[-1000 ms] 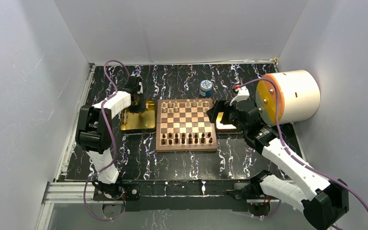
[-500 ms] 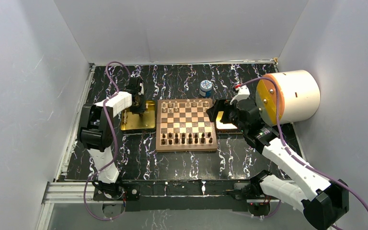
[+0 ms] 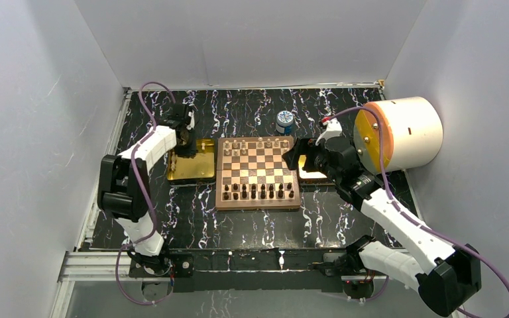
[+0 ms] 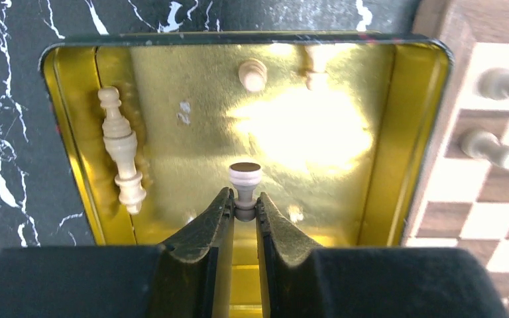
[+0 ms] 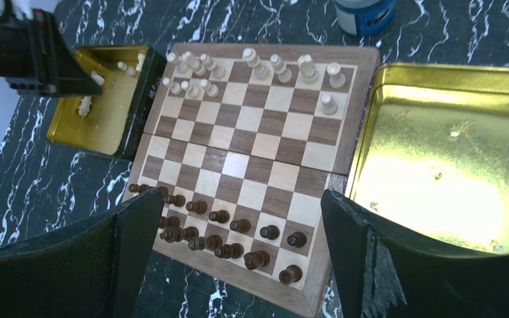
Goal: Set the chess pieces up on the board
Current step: Pick up the chess piece from the storage box, then place the chess piece on the chessboard.
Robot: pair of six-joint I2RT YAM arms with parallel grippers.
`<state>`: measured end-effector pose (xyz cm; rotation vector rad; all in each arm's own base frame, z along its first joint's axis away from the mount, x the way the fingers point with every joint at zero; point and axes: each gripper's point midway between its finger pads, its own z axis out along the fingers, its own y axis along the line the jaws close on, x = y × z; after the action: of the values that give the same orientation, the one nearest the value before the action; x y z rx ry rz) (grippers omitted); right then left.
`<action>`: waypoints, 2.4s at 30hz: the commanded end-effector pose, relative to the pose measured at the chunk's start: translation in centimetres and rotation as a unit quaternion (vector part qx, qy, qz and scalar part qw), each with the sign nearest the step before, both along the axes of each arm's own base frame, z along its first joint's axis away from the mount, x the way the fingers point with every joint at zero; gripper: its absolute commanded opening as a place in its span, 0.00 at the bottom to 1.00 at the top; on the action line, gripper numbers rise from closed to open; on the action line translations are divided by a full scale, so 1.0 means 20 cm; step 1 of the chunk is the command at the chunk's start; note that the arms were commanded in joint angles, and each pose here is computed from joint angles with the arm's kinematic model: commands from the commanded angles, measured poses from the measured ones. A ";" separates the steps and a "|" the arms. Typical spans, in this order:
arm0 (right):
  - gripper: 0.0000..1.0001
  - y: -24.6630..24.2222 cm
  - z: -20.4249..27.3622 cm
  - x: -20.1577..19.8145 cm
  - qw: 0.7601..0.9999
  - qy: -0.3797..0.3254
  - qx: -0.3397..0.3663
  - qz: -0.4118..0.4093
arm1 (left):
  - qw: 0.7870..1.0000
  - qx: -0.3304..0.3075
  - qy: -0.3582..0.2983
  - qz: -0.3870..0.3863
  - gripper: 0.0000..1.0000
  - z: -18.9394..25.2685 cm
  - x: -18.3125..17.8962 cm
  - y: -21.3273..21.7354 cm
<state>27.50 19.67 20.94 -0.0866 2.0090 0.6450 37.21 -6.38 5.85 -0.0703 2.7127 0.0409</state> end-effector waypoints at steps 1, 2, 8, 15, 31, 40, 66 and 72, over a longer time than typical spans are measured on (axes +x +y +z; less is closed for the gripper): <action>0.99 0.06 0.09 0.02 1.000 0.008 0.022 0.010 | 0.999 -0.038 -0.009 -0.015 0.06 0.18 -0.08 -0.04; 0.99 0.06 0.08 0.02 1.000 0.017 0.020 0.007 | 0.999 -0.042 -0.008 -0.018 0.06 0.20 -0.09 -0.05; 0.99 0.12 0.03 0.00 0.998 0.039 0.021 0.039 | 0.992 -0.120 -0.011 -0.042 0.06 0.33 -0.15 -0.19; 0.84 0.33 0.16 -0.08 0.977 -0.046 0.055 0.199 | 0.971 -0.224 -0.014 -0.082 0.06 0.48 -0.26 -0.39; 0.84 0.57 0.12 -0.26 0.823 -0.315 -0.079 0.466 | 0.914 -0.337 0.021 -0.227 0.07 0.71 -0.70 -0.84; 0.66 0.70 0.15 -0.34 0.715 -0.444 -0.104 0.529 | 0.896 -0.369 0.037 -0.242 0.06 0.74 -0.81 -0.88; 0.48 0.91 0.03 -0.39 0.617 -0.490 -0.187 0.586 | 0.879 -0.392 0.071 -0.262 0.06 0.74 -0.88 -0.91; 0.31 0.90 -0.04 -0.42 0.611 -0.479 -0.199 0.597 | 0.888 -0.380 0.054 -0.254 0.07 0.76 -0.84 -0.91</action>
<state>19.56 37.29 19.66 -1.7447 0.7665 0.6702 20.02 -24.21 19.60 0.4033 2.6345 -1.1946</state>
